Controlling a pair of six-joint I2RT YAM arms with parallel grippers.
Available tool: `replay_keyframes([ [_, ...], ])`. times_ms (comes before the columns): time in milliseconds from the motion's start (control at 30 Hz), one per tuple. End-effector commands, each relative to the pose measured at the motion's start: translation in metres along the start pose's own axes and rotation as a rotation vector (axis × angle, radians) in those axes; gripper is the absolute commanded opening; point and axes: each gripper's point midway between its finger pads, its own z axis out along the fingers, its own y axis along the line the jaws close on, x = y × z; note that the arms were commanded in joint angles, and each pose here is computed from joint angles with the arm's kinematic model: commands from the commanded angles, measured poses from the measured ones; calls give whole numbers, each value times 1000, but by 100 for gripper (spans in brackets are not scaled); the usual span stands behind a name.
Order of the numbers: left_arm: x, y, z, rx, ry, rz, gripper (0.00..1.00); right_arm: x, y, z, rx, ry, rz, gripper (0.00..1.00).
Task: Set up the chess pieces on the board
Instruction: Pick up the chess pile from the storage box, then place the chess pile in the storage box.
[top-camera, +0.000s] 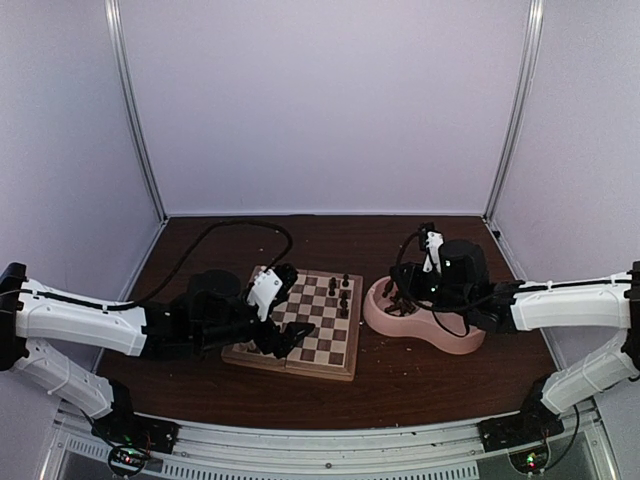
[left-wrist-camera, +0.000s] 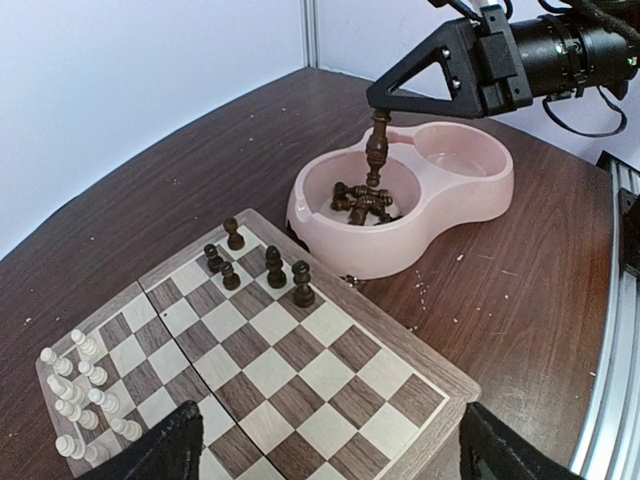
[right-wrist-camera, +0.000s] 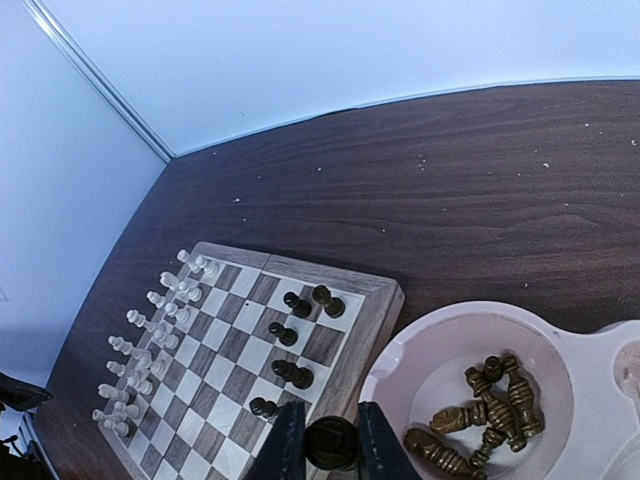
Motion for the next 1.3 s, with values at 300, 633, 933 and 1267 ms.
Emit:
replay_keyframes([
  [300,-27,-1,-12,7,-125,38,89,4,-8,0,25,14,0,10],
  [633,-33,-14,-22,69,-326,167,87,-1,78,-23,-454,76,109,10],
  [933,-23,-20,-11,78,-354,249,84,17,114,-18,-687,166,227,10],
  [1267,-10,-23,16,83,-282,231,84,37,122,-3,-700,237,235,8],
])
